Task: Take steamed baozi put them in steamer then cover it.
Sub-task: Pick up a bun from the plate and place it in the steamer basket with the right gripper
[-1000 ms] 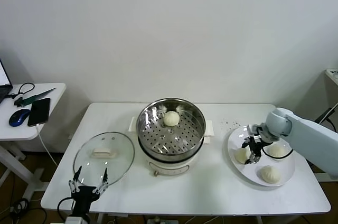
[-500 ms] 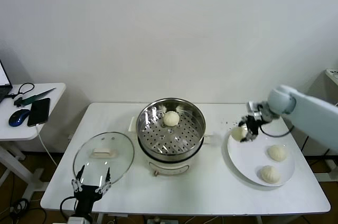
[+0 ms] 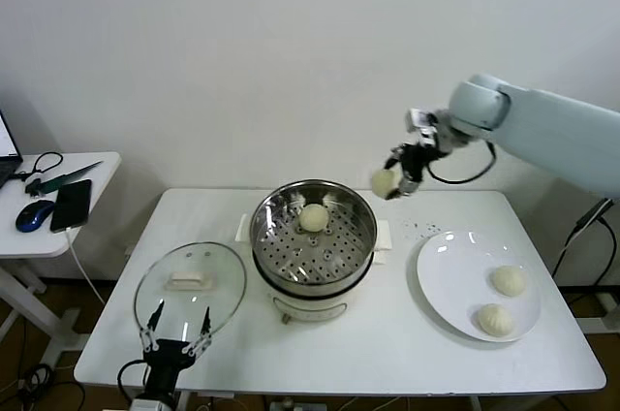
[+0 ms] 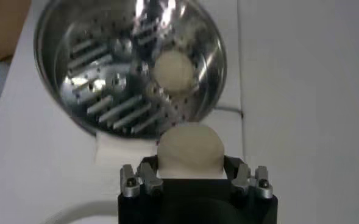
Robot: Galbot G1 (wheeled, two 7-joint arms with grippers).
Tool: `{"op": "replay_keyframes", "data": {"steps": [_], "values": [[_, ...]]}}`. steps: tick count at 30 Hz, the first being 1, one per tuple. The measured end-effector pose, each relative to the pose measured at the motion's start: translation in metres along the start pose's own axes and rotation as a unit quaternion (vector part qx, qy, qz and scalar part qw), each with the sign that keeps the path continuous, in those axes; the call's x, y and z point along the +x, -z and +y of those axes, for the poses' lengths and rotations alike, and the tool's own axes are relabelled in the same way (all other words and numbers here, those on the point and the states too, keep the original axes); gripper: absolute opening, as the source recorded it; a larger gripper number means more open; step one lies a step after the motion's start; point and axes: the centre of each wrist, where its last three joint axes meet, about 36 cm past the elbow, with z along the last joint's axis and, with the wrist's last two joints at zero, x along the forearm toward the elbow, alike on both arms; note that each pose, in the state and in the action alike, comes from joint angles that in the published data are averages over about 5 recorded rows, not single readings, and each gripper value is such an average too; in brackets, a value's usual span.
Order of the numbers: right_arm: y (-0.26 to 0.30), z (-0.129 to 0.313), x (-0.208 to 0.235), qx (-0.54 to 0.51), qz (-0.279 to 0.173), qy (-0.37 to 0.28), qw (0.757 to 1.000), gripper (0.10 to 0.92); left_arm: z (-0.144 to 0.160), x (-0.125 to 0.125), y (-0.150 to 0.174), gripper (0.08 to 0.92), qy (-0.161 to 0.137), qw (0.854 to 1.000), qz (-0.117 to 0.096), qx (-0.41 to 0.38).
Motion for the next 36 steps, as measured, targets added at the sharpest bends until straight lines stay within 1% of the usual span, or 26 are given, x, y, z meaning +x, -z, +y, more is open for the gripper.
{"op": "replay_keyframes", "data": {"steps": [8,16,25,33,36], "values": [[0.075,0.006,-0.041,0.029,-0.002,0.023,0.999,0.696,0.002,-0.004,0.001,0.823,0.004,1.0,-0.005,0.003],[0.122,0.026,-0.096,0.056,0.005,0.05,0.997,0.696,0.007,-0.007,0.001,0.823,0.008,1.0,-0.008,0.0],[0.137,0.05,-0.146,0.073,0.014,0.078,0.994,0.703,0.01,-0.009,-0.001,0.823,0.011,1.0,-0.008,-0.001],[0.138,0.059,-0.17,0.08,0.019,0.087,0.993,0.707,0.01,-0.01,-0.002,0.823,0.011,1.0,-0.006,-0.001],[0.138,0.061,-0.174,0.081,0.02,0.086,0.993,0.722,0.01,-0.011,-0.003,0.823,0.011,1.0,-0.005,-0.001]]}}
